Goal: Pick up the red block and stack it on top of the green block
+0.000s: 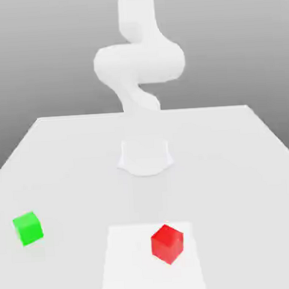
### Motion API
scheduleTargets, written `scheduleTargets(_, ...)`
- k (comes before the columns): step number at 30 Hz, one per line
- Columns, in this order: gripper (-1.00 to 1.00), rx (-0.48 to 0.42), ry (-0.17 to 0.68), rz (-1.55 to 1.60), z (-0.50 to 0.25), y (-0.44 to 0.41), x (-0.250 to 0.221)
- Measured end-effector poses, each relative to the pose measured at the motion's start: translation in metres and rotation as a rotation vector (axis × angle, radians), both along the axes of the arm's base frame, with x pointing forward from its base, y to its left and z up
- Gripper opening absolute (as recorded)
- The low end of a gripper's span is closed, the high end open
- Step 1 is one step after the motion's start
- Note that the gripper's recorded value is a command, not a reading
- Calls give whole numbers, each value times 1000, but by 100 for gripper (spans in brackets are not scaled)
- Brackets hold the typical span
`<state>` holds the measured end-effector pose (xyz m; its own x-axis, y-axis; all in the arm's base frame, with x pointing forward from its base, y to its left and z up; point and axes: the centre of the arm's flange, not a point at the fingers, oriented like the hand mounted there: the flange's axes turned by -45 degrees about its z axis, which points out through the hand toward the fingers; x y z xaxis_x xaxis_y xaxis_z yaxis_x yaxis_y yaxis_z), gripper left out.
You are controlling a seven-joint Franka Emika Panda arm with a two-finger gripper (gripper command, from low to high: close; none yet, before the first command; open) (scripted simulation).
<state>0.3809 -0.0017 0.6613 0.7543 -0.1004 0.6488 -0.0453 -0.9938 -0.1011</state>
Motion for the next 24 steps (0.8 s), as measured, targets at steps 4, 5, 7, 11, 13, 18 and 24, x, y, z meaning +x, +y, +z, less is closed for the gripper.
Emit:
scheduleTargets(4, 0, 134, 166, -77, -96, 6, 47)
scheduleTargets(5, 0, 159, 206, -99, -120, 9, 54)
scheduleTargets(7, 0, 198, 286, -148, -168, 15, 65)
scheduleTargets(11, 0, 243, 439, -263, -262, 29, 71)
scheduleTargets(13, 0, 248, 509, -328, -307, 34, 66)
scheduleTargets(18, 0, 215, 653, -512, -408, 40, 36)
scheduleTargets(24, 0, 178, 700, -606, -476, 38, 18)
